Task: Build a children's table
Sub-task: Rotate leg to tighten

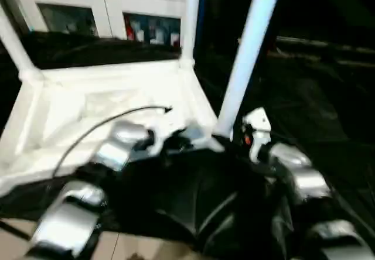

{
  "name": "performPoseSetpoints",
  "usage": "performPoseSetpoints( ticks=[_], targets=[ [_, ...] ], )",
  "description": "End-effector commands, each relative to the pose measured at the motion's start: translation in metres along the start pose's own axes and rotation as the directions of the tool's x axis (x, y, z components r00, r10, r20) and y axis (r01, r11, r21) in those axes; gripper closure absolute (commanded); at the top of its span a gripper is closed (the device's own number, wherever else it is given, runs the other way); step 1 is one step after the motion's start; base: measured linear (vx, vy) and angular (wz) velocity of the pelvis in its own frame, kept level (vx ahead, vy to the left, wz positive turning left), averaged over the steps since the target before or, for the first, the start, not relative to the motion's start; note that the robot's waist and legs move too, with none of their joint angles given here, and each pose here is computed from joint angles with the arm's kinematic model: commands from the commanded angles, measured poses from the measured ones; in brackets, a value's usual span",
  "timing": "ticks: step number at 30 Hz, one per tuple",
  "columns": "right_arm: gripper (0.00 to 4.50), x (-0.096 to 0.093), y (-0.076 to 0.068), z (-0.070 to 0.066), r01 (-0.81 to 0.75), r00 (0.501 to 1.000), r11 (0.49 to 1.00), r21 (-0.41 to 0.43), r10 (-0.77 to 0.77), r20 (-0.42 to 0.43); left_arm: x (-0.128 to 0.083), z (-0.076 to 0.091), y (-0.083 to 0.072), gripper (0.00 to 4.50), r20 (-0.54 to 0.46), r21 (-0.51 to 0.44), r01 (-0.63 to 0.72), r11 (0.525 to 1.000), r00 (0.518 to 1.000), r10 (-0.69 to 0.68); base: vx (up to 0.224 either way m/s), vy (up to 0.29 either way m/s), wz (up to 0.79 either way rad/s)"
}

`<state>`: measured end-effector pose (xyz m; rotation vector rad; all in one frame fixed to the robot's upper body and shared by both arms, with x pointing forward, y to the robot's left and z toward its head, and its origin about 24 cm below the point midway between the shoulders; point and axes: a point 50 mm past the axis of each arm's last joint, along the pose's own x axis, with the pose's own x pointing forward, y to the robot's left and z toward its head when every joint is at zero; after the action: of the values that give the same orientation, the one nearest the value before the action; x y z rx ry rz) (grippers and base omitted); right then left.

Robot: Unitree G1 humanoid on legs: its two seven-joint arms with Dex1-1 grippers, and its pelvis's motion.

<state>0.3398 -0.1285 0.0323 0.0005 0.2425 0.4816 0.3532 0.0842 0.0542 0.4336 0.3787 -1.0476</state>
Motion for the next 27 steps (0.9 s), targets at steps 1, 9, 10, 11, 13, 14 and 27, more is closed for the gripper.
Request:
performPoseSetpoints(
  ticks=[1, 9, 10, 11, 13, 14, 27],
  targets=[
    [1.78, 0.005, 0.020, -0.025, -0.022, 0.993, 1.000, 0.015, 0.023, -0.112, 0.006, 0.022, 0.006, 4.50, 0.104, -0.035, -0.123, 0.992, 0.987, 0.126, 0.000, 0.000, 0.00],
    [0.93, 0.009, 0.029, -0.003, -0.158, 0.987, 0.987, -0.033, 0.159, 0.011, 0.004, 0.021, 0.001, 4.50, 0.126, 0.023, -0.012, 1.000, 0.992, 0.009, 0.000, 0.000, 0.00],
    [0.75, 0.008, 0.028, 0.000, -0.186, 0.982, 0.981, -0.046, 0.187, 0.019, 0.001, 0.018, 0.001, 4.50, 0.126, 0.029, 0.010, 1.000, 0.992, -0.013, 0.000, 0.000, 0.00],
    [0.65, 0.007, 0.028, 0.001, -0.203, 0.979, 0.978, -0.055, 0.205, 0.023, 0.000, 0.017, 0.001, 4.50, 0.125, 0.033, 0.021, 0.999, 0.992, -0.025, 0.000, 0.000, 0.00],
    [0.65, 0.003, 0.026, 0.002, -0.264, 0.964, 0.961, -0.080, 0.266, 0.017, -0.004, 0.013, 0.000, 4.50, 0.116, 0.042, 0.054, 0.998, 0.991, -0.059, 0.000, 0.000, 0.00],
    [0.65, -0.001, 0.025, 0.003, -0.327, 0.944, 0.939, -0.102, 0.329, 0.004, -0.009, 0.008, -0.001, 4.50, 0.107, 0.051, 0.090, 0.995, 0.990, -0.095, 0.000, 0.000, 0.00],
    [0.65, -0.038, 0.002, 0.011, -0.614, 0.789, 0.763, -0.203, 0.602, -0.122, -0.061, -0.017, -0.008, 4.50, 0.054, 0.084, 0.398, 0.913, 0.914, -0.403, 0.000, 0.000, 0.00]
  ],
)
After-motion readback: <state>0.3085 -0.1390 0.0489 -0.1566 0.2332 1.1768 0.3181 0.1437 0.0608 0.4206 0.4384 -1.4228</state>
